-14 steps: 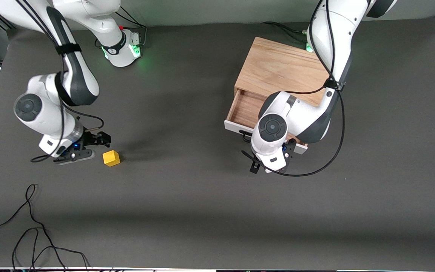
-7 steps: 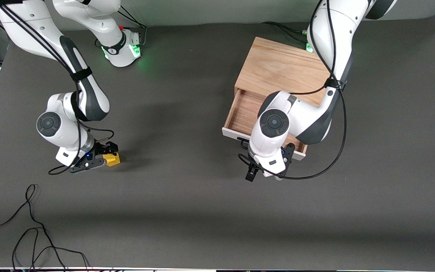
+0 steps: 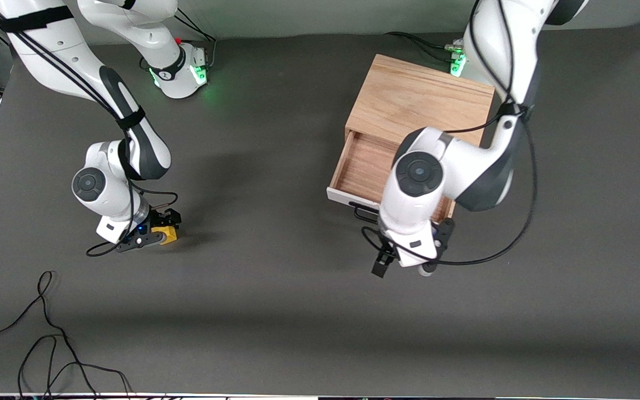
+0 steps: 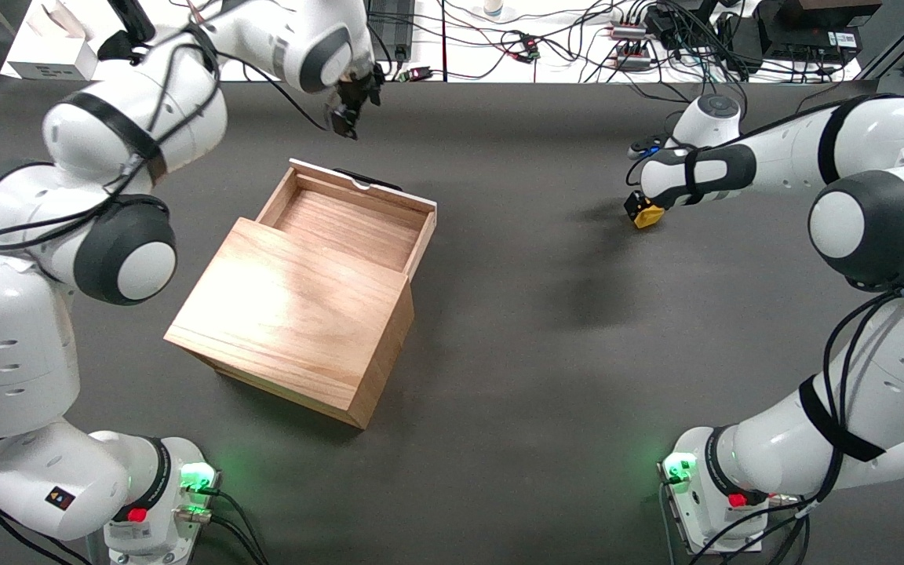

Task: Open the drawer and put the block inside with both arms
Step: 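Grasp the yellow cube with the right gripper while the left gripper withdraws, then carry the yellow cube into the open drawer with the right gripper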

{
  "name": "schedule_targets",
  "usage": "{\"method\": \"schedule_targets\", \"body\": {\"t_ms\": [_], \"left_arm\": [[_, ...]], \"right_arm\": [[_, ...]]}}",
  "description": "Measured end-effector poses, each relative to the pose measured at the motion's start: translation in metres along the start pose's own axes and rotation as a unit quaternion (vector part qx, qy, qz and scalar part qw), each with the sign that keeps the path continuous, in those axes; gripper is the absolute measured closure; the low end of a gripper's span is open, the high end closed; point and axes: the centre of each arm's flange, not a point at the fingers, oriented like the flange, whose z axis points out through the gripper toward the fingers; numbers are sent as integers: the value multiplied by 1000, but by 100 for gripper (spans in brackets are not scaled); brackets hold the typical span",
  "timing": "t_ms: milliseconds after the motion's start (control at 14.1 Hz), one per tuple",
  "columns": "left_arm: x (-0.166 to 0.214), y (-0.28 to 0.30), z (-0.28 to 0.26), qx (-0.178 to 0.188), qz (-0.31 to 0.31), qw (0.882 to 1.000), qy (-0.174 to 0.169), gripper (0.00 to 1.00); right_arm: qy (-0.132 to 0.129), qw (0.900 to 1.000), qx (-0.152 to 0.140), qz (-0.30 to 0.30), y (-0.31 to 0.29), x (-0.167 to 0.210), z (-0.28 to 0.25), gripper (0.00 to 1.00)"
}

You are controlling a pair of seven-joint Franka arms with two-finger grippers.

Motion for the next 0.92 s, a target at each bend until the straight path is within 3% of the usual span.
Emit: {"method": "schedule_targets", "body": {"t_ms": [284, 497, 639, 710, 923], "left_arm": [[65, -37, -86, 37, 114, 993, -3, 0], [115, -75, -132, 57, 187, 980, -27, 0], [145, -100, -151, 63, 230, 970, -38, 0], [156, -112, -158, 68, 251, 965, -44, 0], [191, -153, -172, 74, 325, 941, -62, 0]], "right_arm": [[-7, 1000, 2, 20, 0, 0, 2, 45], [-34, 997, 8, 65, -12, 22, -30, 45], [-50, 993, 18, 107, -46, 53, -87, 45], [-55, 989, 33, 131, -74, 71, -127, 45], [-39, 973, 126, 189, -183, 112, -283, 45]]}}
